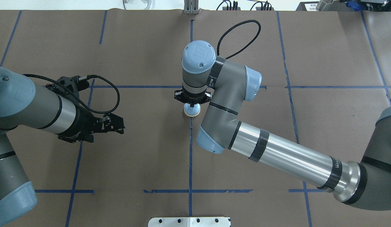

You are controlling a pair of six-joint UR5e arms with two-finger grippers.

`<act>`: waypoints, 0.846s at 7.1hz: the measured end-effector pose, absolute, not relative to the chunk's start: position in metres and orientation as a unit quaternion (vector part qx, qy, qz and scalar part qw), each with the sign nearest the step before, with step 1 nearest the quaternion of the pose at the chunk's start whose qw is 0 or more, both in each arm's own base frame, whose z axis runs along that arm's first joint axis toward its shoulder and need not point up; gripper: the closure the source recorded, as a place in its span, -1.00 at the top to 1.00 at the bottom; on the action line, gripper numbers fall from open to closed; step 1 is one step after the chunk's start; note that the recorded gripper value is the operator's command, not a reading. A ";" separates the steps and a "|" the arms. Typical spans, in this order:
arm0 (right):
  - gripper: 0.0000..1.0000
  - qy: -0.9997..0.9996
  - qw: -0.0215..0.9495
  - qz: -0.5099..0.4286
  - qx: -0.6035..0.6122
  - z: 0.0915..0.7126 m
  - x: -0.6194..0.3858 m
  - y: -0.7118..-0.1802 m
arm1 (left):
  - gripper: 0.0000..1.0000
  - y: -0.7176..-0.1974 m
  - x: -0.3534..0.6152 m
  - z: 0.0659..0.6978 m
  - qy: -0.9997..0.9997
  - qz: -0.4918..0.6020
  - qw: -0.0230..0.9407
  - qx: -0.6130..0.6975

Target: Place and press bell with both arms

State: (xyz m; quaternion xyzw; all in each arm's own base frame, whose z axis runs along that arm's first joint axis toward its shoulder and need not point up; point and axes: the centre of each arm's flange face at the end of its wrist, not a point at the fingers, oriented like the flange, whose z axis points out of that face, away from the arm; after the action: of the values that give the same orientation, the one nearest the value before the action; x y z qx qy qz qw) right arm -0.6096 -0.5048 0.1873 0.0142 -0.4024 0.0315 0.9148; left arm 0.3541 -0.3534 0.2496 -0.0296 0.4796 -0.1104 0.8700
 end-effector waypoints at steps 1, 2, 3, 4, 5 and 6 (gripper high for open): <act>-1.00 -0.399 0.916 0.033 0.012 0.191 -0.612 -0.506 | 1.00 -0.353 0.354 0.250 0.480 -0.110 0.870 -0.030; -1.00 -0.397 0.917 0.033 0.011 0.193 -0.614 -0.507 | 1.00 -0.353 0.354 0.250 0.480 -0.110 0.870 -0.030; -1.00 -0.396 0.918 0.033 0.011 0.192 -0.616 -0.508 | 1.00 -0.353 0.354 0.250 0.480 -0.110 0.870 -0.030; -1.00 -0.395 0.918 0.033 0.010 0.191 -0.618 -0.509 | 1.00 -0.353 0.354 0.250 0.480 -0.110 0.870 -0.030; -1.00 -0.400 0.916 0.031 0.010 0.183 -0.618 -0.509 | 1.00 -0.353 0.354 0.250 0.480 -0.110 0.870 -0.030; -1.00 -0.411 0.911 0.031 0.007 0.169 -0.610 -0.512 | 1.00 -0.353 0.354 0.250 0.479 -0.110 0.870 -0.030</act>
State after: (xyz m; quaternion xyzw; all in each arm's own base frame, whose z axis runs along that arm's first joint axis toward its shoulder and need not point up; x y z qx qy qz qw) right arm -0.6101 -0.5118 0.1692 0.0075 -0.4113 0.0312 0.9109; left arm 0.3537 -0.3531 0.2499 -0.0297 0.4794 -0.1104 0.8701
